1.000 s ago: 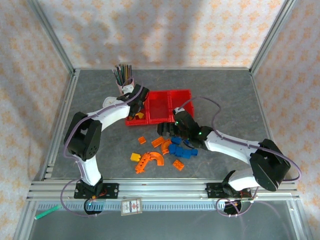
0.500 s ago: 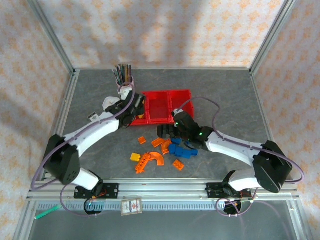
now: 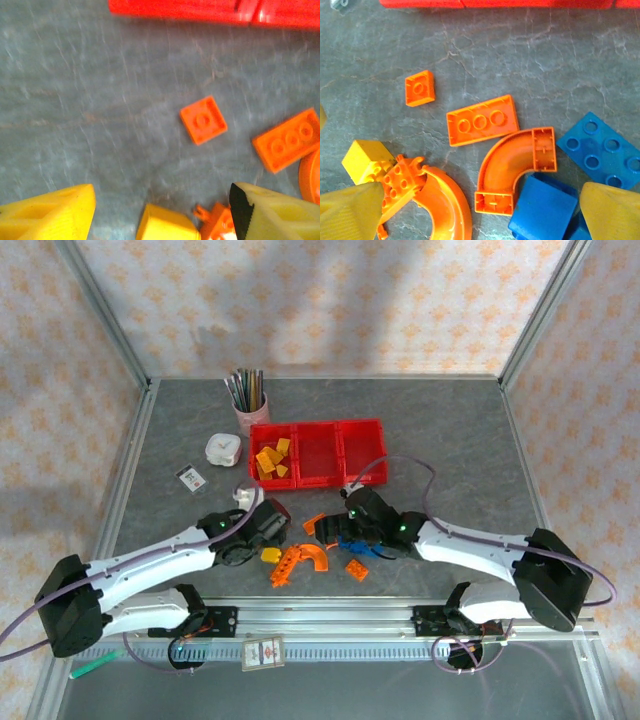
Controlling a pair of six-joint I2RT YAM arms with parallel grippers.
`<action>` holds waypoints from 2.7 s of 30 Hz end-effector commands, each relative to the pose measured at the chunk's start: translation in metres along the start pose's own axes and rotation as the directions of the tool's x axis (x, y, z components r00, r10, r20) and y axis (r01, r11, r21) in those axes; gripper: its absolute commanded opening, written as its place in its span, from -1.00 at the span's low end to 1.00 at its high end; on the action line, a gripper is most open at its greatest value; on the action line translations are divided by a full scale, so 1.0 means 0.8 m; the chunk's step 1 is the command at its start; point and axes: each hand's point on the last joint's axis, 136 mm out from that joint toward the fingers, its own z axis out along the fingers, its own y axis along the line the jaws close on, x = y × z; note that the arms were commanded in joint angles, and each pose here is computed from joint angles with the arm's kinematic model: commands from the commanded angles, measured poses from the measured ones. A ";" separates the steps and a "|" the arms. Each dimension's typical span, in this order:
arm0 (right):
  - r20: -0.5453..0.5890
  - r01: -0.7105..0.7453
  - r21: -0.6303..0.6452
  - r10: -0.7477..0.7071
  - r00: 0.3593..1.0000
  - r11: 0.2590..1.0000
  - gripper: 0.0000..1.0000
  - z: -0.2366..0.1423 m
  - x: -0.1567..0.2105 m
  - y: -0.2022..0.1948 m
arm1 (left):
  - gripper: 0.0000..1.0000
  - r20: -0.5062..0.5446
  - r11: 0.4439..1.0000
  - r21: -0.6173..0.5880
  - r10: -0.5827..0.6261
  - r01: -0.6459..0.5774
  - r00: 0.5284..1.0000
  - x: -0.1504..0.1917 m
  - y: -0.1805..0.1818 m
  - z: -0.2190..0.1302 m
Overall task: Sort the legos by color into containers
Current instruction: Pick up the lego from the middle-left of the table, then place the lego in the container.
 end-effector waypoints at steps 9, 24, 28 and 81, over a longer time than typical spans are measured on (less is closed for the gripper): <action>0.023 -0.066 -0.071 0.068 0.997 0.995 0.99 -0.003 0.015 0.014 | 0.54 -0.115 1.000 0.021 0.006 -0.004 0.993 0.056 -0.006 0.028; 0.029 -0.056 -0.088 0.058 0.998 0.995 0.99 -0.001 0.013 0.024 | 0.42 -0.135 1.000 -0.021 -0.004 0.001 0.991 0.078 0.003 0.059; 0.037 -0.056 -0.089 0.059 0.998 0.994 0.99 -0.002 0.010 0.024 | 0.28 -0.131 0.999 -0.050 -0.012 0.005 0.991 0.080 0.012 0.062; 0.167 -0.038 0.127 0.016 0.986 0.991 0.99 -0.003 -0.101 -0.011 | 0.02 0.267 0.962 -0.151 -0.181 0.227 0.947 -0.286 -0.028 0.108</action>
